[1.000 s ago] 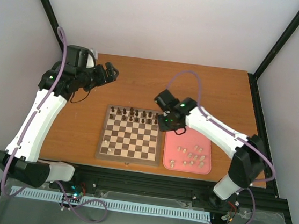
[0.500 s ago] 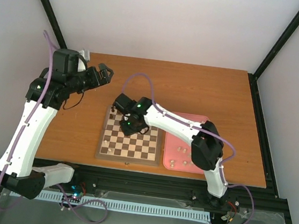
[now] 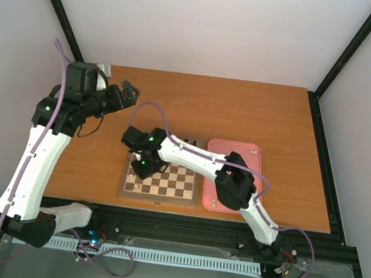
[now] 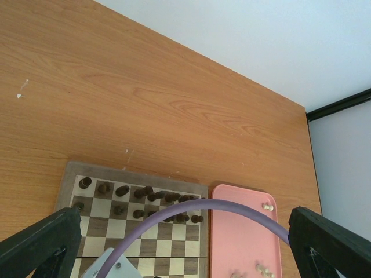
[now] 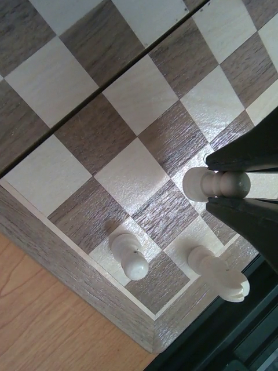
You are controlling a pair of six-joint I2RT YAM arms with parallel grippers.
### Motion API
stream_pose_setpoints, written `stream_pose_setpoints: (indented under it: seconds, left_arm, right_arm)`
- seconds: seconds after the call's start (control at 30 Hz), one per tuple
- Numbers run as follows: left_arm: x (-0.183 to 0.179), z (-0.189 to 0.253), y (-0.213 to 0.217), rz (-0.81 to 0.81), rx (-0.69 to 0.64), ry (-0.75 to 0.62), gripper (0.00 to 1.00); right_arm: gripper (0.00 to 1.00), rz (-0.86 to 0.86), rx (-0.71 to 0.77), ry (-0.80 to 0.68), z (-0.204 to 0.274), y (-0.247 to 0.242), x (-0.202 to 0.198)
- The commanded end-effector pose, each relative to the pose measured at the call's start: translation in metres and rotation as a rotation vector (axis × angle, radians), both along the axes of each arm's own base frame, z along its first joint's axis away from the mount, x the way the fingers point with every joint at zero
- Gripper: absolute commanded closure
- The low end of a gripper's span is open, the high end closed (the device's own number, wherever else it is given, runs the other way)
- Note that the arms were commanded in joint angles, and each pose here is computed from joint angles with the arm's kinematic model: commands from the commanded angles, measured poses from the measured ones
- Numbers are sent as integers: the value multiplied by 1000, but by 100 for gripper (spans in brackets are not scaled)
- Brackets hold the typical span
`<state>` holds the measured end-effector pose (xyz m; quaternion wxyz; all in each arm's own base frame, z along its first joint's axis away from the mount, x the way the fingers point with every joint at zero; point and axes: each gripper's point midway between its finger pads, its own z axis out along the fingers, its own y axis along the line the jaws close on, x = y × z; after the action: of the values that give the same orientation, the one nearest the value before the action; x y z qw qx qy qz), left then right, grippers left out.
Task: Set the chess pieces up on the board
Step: Place the chess piece on the chessboard.
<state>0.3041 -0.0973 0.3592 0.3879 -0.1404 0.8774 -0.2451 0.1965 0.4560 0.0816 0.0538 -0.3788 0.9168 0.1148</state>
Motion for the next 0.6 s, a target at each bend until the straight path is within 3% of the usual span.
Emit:
stream_pose_setpoints:
  seconds: [0.0,0.57]
  left_arm:
    - [-2,11,6,7,23,-27,0]
    - [-5,12,10,14,48,-25,0]
  right_arm:
    - [97,38,4,16,-2,6,-5]
    - [97,76,0,51,-20,23,-12]
